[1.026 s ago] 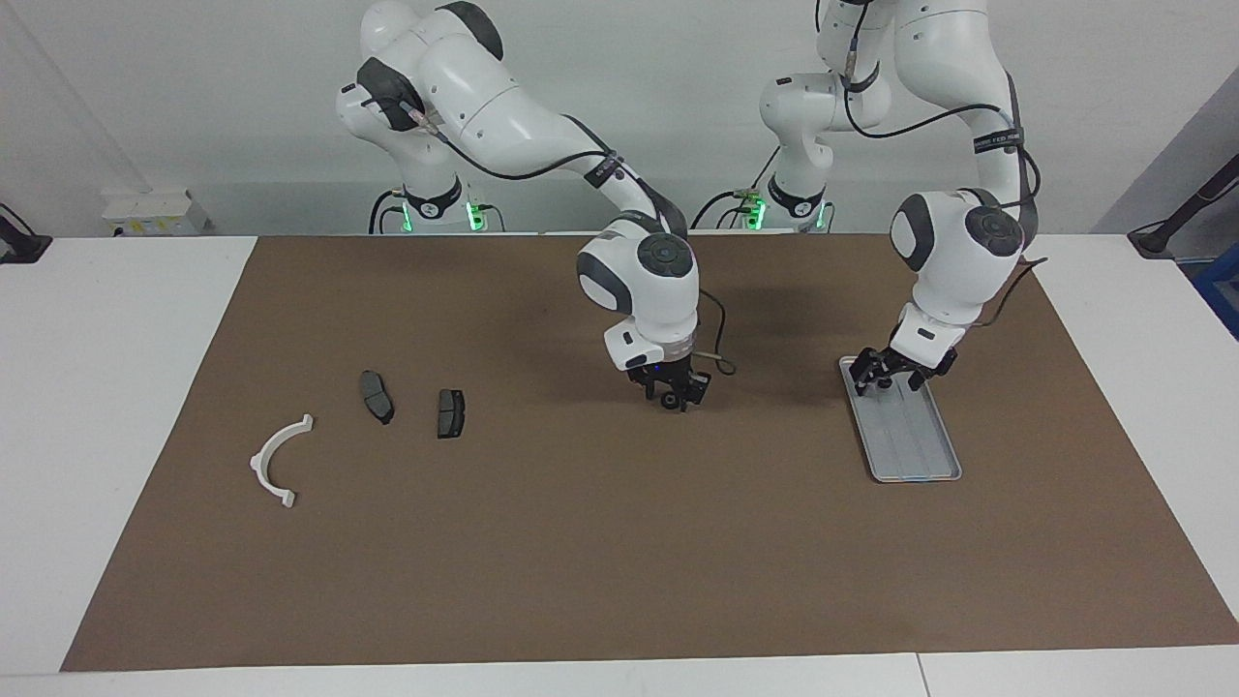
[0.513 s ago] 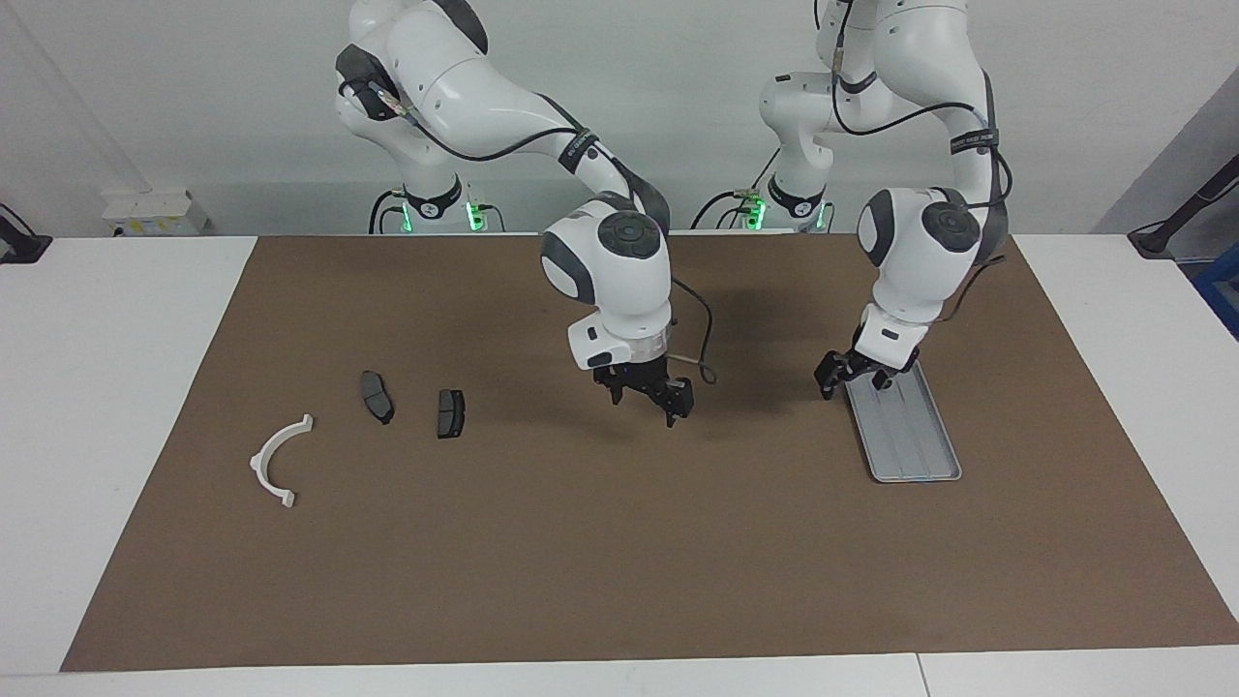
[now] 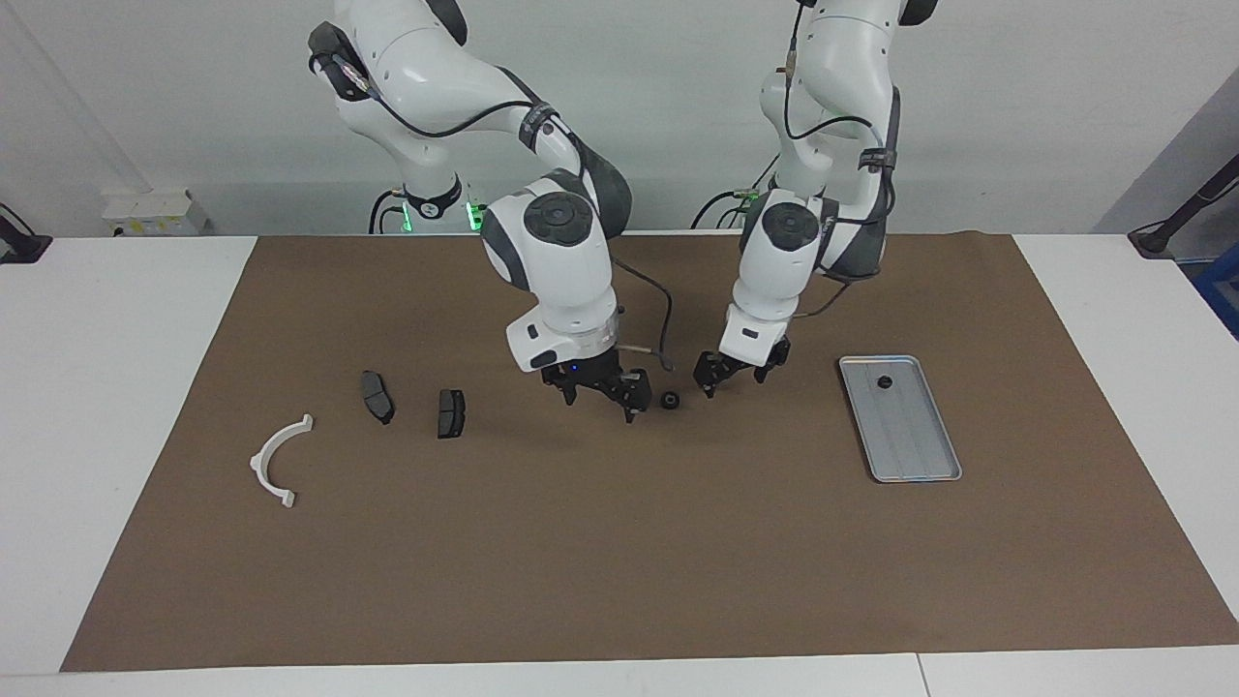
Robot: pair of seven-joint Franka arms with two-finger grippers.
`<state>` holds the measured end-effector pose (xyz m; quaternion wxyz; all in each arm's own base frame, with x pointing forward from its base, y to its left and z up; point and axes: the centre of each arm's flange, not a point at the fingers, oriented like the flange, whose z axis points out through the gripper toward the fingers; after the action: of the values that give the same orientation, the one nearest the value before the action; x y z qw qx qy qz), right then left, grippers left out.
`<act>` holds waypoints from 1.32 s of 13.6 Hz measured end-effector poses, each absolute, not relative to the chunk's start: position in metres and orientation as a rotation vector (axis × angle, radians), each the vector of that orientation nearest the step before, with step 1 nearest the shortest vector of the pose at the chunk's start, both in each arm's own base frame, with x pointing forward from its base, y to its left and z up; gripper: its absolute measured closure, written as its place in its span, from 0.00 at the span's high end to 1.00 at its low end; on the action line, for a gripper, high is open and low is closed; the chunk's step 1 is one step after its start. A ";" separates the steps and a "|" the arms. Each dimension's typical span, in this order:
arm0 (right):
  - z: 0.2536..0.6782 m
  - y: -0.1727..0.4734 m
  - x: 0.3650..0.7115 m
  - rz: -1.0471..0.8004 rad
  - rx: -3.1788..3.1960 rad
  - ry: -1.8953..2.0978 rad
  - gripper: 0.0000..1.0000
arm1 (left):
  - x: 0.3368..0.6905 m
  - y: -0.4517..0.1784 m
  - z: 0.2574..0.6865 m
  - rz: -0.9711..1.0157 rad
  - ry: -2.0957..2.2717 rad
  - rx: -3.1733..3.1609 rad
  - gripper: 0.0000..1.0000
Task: Pick bearing gear from pile to tray
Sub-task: 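Reach the left gripper to the second bearing while the right gripper withdraws, then grasp the second bearing with the left gripper while the right gripper rests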
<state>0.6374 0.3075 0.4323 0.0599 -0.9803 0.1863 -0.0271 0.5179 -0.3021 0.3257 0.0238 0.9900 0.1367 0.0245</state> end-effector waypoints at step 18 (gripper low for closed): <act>0.602 0.022 0.583 -0.071 -3.162 -0.238 1.00 | 0.513 -0.380 0.289 0.078 0.518 3.093 0.68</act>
<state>0.5825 0.0220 0.6017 -0.0150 -0.9968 -0.0749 -0.0225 0.5130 -0.3795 0.2892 0.0023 0.9860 0.1650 0.0250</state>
